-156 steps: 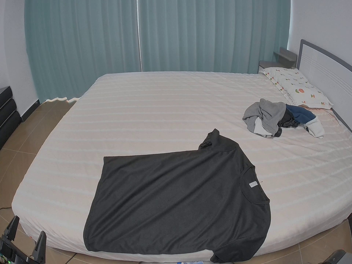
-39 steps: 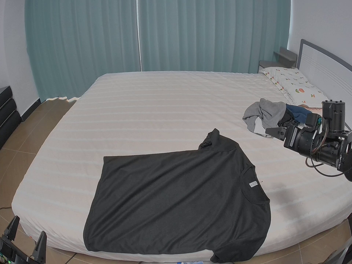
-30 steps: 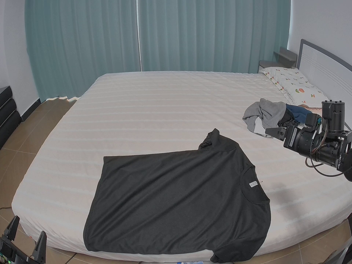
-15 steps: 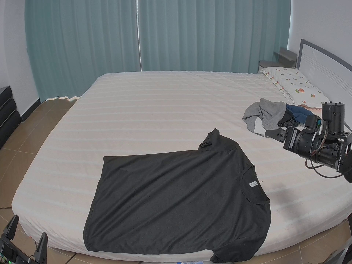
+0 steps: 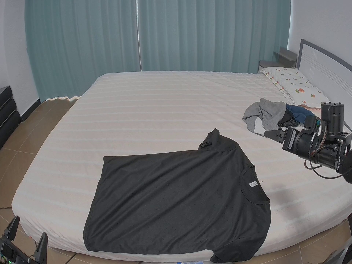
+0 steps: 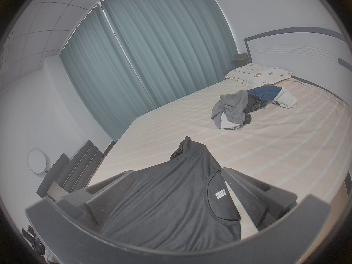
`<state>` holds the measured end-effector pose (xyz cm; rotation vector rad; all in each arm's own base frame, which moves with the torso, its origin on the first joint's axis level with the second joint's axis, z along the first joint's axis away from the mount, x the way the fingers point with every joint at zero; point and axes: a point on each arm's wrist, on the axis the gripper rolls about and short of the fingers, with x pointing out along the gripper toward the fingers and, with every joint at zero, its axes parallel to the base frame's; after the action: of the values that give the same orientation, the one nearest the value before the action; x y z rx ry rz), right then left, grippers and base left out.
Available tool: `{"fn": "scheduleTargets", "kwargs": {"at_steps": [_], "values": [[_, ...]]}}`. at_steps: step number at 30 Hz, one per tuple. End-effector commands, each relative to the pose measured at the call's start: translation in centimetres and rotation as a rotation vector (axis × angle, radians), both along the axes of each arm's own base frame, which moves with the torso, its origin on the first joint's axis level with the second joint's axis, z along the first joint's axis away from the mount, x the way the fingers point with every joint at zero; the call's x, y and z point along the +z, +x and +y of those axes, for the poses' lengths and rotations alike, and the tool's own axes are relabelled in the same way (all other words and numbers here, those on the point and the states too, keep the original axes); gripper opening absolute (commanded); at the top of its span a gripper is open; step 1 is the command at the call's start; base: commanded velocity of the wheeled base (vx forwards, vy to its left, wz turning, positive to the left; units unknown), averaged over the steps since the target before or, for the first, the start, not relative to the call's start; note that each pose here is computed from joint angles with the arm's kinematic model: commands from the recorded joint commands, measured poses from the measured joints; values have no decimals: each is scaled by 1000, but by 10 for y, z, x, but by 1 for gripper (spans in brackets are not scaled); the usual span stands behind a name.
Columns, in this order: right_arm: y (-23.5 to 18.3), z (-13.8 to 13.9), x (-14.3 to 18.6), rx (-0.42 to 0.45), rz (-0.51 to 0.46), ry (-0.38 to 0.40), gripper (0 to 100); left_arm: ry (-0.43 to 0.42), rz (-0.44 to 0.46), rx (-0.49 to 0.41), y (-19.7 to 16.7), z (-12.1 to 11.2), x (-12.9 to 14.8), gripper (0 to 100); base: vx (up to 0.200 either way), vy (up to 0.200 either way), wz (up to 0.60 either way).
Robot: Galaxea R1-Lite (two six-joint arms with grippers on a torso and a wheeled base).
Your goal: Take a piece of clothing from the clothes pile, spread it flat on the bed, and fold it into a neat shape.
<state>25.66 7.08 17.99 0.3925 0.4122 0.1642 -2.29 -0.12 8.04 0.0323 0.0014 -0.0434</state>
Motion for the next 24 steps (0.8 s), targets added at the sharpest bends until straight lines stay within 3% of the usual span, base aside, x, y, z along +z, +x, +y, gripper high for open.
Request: {"fn": "scheduleTargets", "kwargs": {"at_steps": [1, 24], "values": [[0, 1, 0, 2, 0, 0, 100, -15, 2, 0, 0, 0, -5, 100, 0, 0, 0], [-1, 1, -4, 4, 13, -3, 100, -20, -6, 28, 0, 1, -4, 100, 0, 0, 0]]}}
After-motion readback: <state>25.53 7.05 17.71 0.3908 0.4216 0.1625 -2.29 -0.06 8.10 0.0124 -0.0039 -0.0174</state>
